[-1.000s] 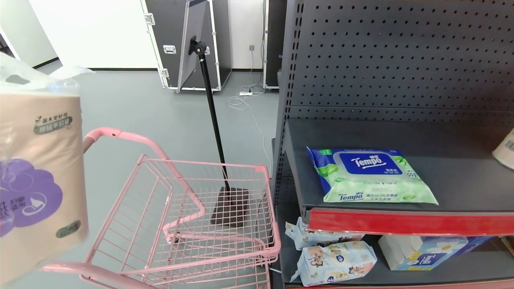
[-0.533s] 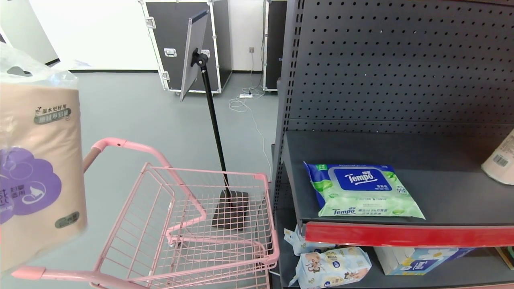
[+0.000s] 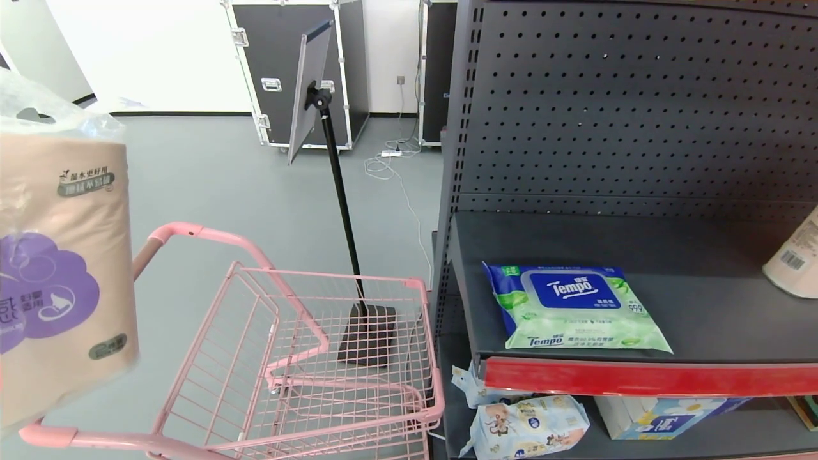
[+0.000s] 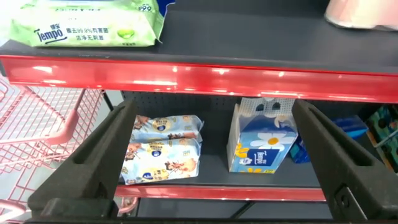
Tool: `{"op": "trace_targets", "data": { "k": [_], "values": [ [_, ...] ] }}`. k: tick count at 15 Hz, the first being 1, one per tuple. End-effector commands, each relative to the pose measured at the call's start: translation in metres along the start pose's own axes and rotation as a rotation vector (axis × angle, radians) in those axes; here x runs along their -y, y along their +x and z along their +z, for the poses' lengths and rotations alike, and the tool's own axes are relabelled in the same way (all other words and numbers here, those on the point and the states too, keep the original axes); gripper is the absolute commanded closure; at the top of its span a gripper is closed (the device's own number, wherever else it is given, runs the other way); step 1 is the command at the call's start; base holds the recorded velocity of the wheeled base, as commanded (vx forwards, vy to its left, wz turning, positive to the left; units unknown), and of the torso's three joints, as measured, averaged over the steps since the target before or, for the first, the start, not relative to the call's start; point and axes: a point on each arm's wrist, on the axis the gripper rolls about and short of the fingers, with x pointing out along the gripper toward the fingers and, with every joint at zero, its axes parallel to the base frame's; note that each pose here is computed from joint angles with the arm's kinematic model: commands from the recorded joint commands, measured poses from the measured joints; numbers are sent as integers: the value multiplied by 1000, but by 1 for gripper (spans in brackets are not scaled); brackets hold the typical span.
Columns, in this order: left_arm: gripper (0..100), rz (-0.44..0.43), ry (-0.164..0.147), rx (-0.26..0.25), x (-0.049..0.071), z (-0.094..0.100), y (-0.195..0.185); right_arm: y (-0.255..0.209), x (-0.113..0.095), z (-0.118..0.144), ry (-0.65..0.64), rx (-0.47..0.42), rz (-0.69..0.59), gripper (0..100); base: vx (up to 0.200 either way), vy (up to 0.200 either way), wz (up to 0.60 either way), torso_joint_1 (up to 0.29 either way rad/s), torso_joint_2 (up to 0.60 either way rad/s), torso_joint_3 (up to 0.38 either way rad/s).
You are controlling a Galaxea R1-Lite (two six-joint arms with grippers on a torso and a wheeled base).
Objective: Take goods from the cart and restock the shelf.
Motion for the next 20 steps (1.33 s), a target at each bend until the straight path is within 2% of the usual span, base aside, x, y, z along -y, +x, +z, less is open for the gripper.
{"op": "trace_targets", "data": {
  "k": [1, 9, 20],
  "values": [
    [100, -3, -1, 0, 0, 0, 0, 0, 0, 0, -1, 0, 1, 0, 0, 0, 0, 0, 0, 0],
    [100, 1, 16, 8, 1, 2, -1, 0, 0, 0, -1, 0, 0, 0, 0, 0, 0, 0, 0, 0],
    [100, 3, 12, -5, 0, -2, 0, 0, 0, 0, -1, 0, 0, 0, 0, -200, 0, 3, 0, 1]
  ]
}}
